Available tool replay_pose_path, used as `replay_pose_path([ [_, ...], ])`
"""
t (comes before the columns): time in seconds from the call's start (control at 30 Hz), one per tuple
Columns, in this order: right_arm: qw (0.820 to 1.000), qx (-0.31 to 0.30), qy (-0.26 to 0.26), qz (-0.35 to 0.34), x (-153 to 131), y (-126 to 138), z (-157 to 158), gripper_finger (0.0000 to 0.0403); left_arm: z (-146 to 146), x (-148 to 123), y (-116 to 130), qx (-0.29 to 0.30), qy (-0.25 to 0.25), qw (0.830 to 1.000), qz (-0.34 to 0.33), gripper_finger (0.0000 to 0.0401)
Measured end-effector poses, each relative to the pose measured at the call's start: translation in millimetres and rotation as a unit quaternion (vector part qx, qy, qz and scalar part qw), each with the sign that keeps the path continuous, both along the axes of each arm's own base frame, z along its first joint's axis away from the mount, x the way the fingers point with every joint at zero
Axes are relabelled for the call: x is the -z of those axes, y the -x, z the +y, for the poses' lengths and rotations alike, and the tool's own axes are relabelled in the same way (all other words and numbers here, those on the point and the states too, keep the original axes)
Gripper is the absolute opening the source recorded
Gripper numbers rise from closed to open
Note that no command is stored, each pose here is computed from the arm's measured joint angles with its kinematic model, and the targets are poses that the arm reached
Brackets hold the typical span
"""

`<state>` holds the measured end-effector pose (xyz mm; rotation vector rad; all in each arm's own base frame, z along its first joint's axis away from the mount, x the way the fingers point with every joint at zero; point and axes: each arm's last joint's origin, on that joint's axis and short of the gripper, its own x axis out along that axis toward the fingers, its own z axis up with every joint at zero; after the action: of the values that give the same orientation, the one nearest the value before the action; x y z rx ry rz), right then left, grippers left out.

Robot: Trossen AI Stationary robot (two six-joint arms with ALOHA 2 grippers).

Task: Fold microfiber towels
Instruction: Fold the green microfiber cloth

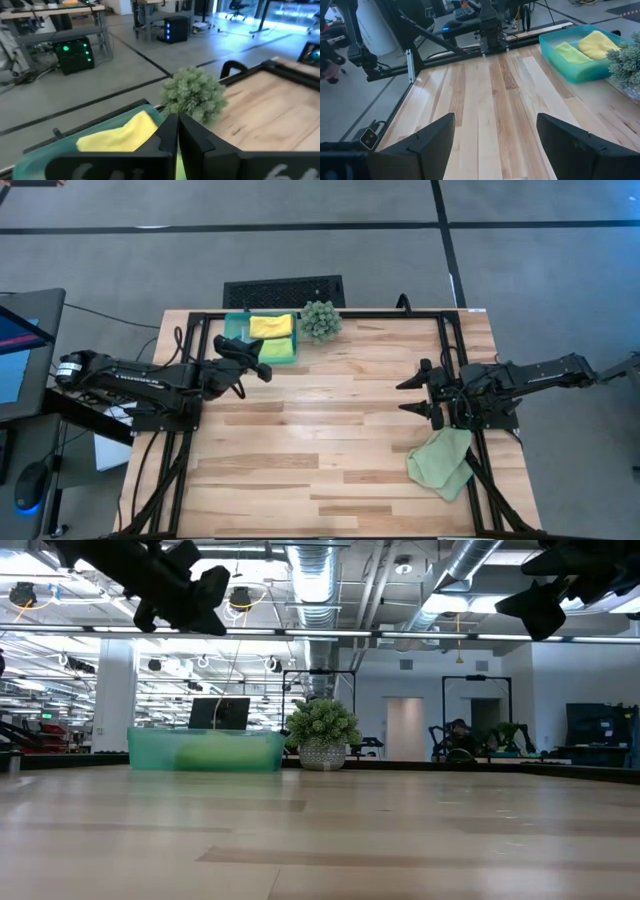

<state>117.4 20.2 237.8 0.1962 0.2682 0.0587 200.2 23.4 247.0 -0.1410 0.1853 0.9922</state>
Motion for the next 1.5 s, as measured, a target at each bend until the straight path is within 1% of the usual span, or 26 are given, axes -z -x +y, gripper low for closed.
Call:
replay_pose_path([
  [0.13,1.000,0.000,0.000,0.000,0.0,0.0,0.0,0.0305,0.4,-2.7,-1.2,0.004,0.000,1.000,-0.014,0.0004],
  [0.37,1.000,0.000,0.000,0.000,0.0,0.0,0.0,0.0305,0.5,-2.4,-1.1,0.009,-0.018,1.000,0.013,0.0004],
  [0.5,1.000,0.000,0.000,0.000,0.0,0.0,0.0,0.0305,0.3,-2.7,-1.3,0.008,-0.005,1.000,-0.007,0.0004],
  [0.67,1.000,0.000,0.000,0.000,0.0,0.0,0.0,0.0305,-0.6,-3.0,-2.8,0.031,0.011,0.999,-0.020,0.0004],
  [0.77,1.000,0.000,0.000,0.000,0.0,0.0,0.0,0.0305,-2.0,-2.7,-4.4,0.064,0.026,0.997,-0.025,0.0004],
  [0.87,1.000,0.000,0.000,0.000,0.0,0.0,0.0,0.0305,-4.2,-4.5,-7.3,0.113,0.048,0.991,-0.044,0.0004],
  [0.93,1.000,0.000,0.000,0.000,0.0,0.0,0.0,0.0305,-5.8,-3.7,-8.3,0.146,0.060,0.987,-0.041,0.0004],
  [1.07,1.000,0.000,0.000,0.000,0.0,0.0,0.0,0.0305,-8.3,-2.2,-9.5,0.192,0.076,0.978,-0.033,0.0004],
  [1.17,1.000,0.000,0.000,0.000,0.0,0.0,0.0,0.0305,-9.3,-2.6,-10.2,0.212,0.074,0.974,-0.027,0.0004],
  [1.3,1.000,0.000,0.000,0.000,0.0,0.0,0.0,0.0305,-10.9,-5.1,-11.1,0.218,0.073,0.972,-0.043,0.0004],
  [1.5,1.000,0.000,0.000,0.000,0.0,0.0,0.0,0.0305,-27.4,-9.6,-13.2,0.282,0.048,0.957,-0.042,0.0004],
])
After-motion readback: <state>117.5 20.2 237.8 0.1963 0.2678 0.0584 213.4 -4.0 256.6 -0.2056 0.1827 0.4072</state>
